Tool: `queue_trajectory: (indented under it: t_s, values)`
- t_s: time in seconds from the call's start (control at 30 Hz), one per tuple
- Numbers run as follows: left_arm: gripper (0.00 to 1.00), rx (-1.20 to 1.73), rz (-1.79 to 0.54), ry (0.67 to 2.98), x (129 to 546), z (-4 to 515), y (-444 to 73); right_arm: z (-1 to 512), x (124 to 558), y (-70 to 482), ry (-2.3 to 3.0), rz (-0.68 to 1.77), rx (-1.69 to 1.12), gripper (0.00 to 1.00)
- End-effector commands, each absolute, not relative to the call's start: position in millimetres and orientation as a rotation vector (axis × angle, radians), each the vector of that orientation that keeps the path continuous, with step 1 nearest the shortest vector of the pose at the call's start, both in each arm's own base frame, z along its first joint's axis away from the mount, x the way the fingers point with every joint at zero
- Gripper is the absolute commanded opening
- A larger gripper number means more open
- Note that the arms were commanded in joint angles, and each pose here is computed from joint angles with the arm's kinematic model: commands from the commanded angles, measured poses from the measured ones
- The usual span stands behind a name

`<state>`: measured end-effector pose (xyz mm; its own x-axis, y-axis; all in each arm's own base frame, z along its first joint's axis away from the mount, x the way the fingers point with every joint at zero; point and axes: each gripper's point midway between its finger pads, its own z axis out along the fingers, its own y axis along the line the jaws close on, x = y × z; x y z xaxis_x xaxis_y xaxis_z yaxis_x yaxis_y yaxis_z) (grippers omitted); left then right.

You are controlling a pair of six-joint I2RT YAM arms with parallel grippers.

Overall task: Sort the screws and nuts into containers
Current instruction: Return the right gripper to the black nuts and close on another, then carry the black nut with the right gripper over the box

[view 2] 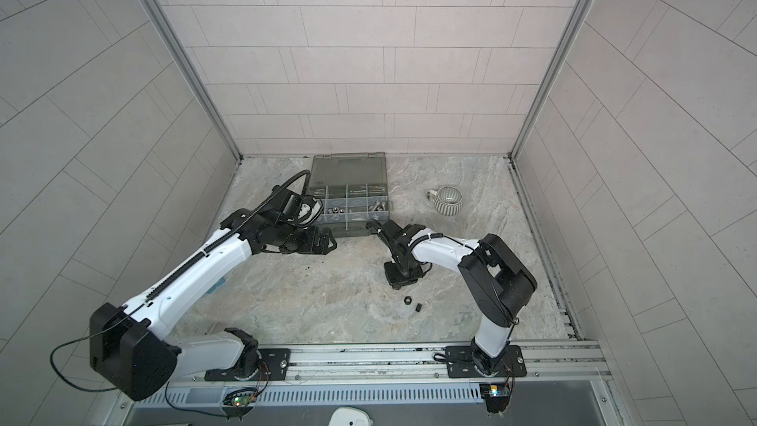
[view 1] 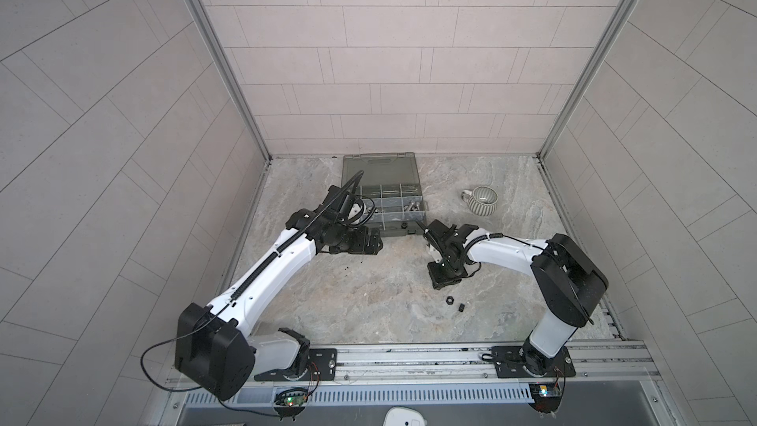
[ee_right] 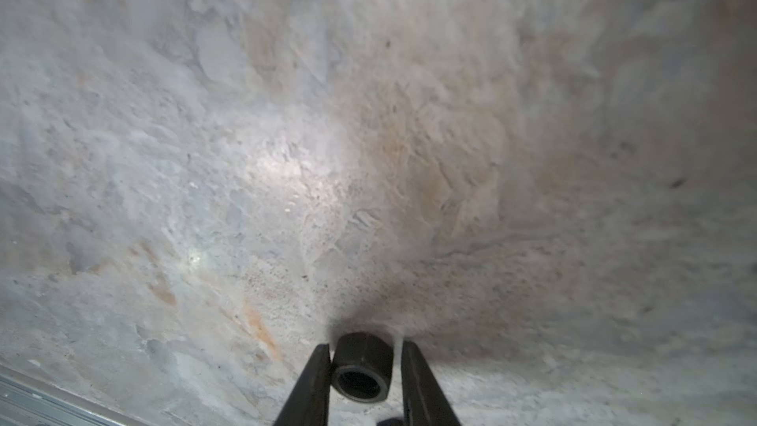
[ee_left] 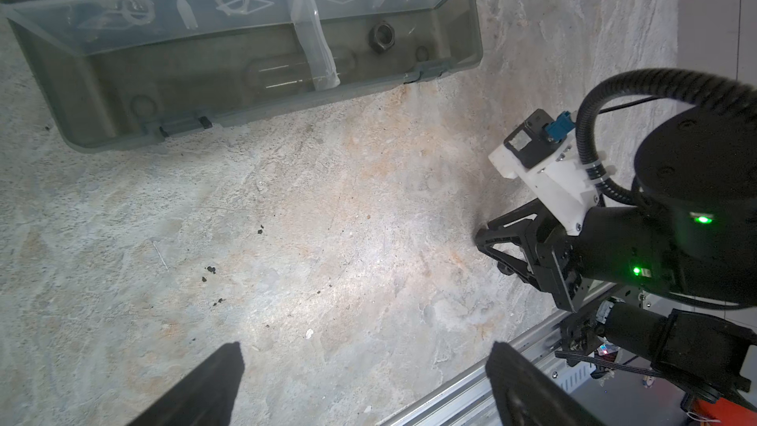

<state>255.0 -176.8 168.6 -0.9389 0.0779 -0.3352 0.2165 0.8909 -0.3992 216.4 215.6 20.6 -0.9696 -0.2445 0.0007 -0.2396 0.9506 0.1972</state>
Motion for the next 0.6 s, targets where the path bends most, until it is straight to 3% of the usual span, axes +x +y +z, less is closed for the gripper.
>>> queue_trajectory:
  t_s: [0.0, 0.27, 0.57]
  values:
    - [1.00, 0.254, -0.610, 2.747, 257, 171, -177, 16, 213, 211, -3.055, -0.246, 0.379, 0.25]
    - [1.00, 0.271, -0.592, 2.751, 265, 170, -179, 37, 225, 211, -3.087, -0.205, 0.426, 0.21]
    - [1.00, 0.307, -0.536, 2.705, 284, 185, -180, 93, 278, 238, -3.197, -0.285, 0.489, 0.22]
